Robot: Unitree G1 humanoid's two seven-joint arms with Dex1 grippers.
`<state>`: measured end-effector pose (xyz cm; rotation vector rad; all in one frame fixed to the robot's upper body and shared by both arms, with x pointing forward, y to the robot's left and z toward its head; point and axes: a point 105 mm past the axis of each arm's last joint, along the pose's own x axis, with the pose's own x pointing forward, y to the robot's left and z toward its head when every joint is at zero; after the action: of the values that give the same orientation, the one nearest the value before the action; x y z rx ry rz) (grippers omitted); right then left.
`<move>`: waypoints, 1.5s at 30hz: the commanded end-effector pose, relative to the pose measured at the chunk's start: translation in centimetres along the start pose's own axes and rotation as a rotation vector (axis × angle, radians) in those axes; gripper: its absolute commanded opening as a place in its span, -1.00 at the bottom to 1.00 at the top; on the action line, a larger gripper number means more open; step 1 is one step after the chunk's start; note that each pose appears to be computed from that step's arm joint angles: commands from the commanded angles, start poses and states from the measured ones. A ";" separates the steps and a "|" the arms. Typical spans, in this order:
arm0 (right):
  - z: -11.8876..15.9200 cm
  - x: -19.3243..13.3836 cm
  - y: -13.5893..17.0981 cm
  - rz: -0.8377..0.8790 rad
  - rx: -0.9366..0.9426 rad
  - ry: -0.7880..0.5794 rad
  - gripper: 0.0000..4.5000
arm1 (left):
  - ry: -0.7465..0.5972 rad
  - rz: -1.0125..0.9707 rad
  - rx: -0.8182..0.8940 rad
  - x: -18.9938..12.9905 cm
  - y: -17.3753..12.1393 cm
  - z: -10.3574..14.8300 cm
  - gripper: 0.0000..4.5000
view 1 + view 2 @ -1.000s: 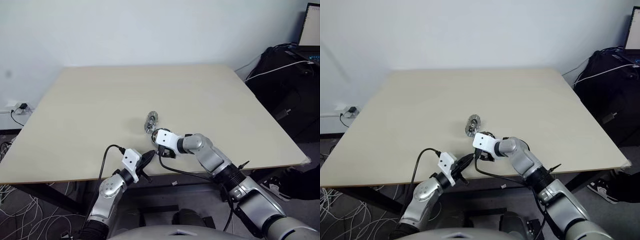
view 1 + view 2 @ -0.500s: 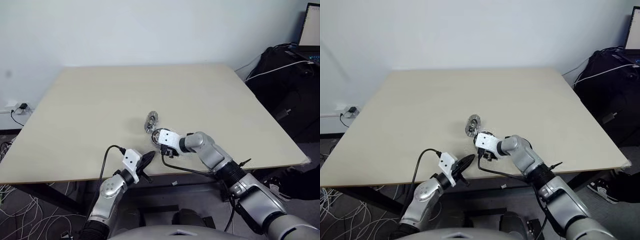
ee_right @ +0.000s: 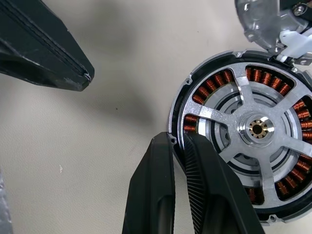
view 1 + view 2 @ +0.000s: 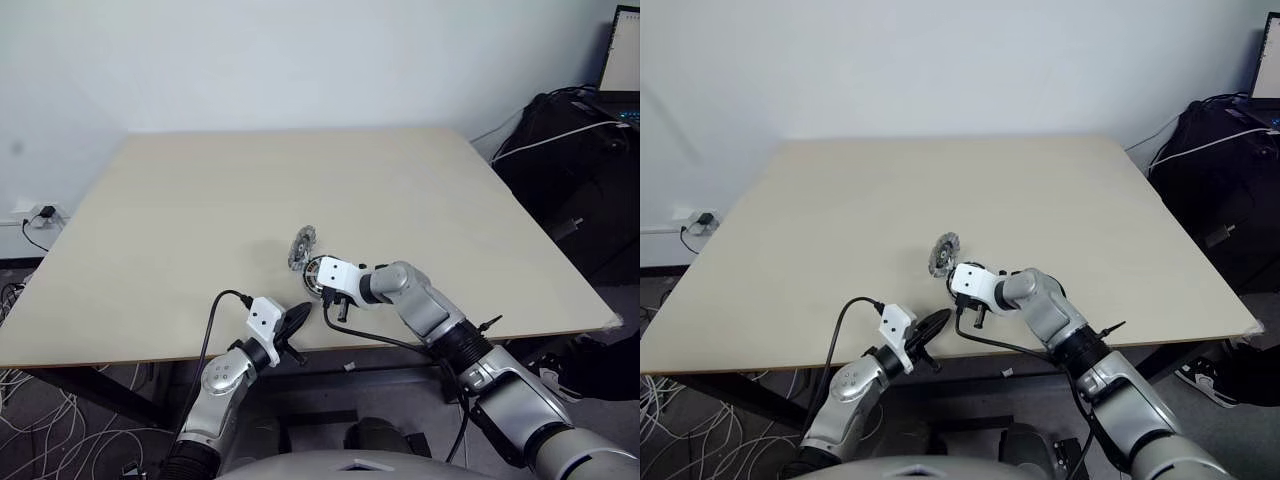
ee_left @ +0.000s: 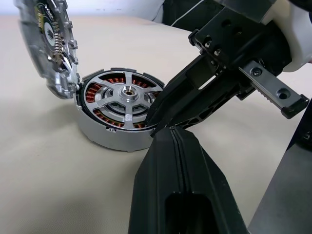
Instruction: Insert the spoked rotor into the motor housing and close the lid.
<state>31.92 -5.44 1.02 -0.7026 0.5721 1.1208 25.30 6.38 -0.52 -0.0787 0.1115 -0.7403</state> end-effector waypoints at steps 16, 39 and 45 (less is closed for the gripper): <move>3.9 -4.0 2.0 -0.135 0.534 -0.133 -0.97 | -0.037 -0.016 -0.001 0.6 -0.4 1.3 -1.00; 6.6 -3.9 1.6 -0.265 0.977 -0.115 -0.97 | -0.020 0.018 -0.035 0.2 -0.1 0.5 -1.00; 5.6 -3.2 1.6 -0.284 1.022 -0.067 -0.97 | -0.016 0.015 -0.037 0.1 -0.1 0.4 -1.00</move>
<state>29.41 -4.56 4.93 0.1117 0.9069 0.4187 25.09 6.41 -0.84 -0.1066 0.1426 -0.7133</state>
